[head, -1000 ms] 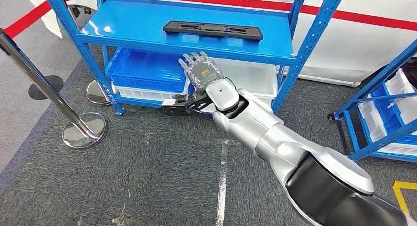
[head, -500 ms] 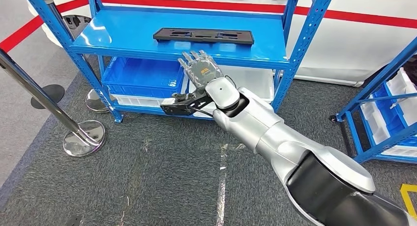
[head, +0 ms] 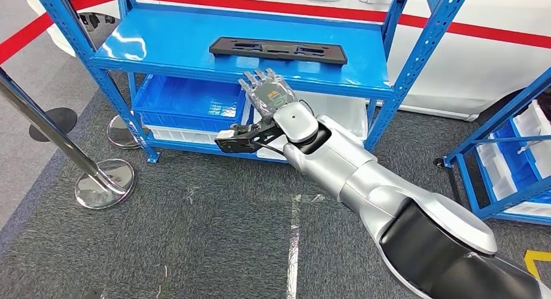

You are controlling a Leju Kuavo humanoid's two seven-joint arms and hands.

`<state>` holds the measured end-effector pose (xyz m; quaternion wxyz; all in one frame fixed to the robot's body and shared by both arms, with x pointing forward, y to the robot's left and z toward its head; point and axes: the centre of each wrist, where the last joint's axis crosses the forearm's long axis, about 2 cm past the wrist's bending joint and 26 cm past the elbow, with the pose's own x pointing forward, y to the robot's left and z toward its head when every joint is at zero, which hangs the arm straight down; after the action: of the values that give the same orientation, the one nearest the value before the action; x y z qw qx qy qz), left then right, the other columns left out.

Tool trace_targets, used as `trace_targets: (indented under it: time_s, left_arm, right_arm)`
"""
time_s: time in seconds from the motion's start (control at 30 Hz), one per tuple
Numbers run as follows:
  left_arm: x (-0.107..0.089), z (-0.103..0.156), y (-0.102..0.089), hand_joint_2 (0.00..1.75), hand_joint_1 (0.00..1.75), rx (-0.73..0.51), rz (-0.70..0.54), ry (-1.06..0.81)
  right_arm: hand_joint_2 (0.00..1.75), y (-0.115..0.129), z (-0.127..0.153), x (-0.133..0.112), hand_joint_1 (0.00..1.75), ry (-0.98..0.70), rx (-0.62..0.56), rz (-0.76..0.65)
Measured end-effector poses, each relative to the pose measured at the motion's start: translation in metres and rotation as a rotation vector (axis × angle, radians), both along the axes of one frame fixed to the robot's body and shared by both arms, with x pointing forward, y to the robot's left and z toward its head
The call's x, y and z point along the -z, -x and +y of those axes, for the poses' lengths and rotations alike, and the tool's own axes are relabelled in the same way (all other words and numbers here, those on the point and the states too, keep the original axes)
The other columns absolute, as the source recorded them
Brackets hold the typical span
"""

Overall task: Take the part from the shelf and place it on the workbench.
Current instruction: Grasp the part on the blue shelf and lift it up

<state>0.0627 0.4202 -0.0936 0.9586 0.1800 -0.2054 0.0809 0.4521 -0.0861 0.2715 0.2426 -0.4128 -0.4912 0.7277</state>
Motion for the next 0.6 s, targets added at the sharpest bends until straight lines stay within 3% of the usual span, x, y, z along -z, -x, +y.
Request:
trace_targets:
  time_s: [0.6]
  left_arm:
    - [-0.001,0.003,0.001,0.00,0.00,-0.002,-0.004,-0.010]
  right_arm:
    - [0.00,-0.008,-0.014,-0.008,0.00,-0.008,0.050,0.002]
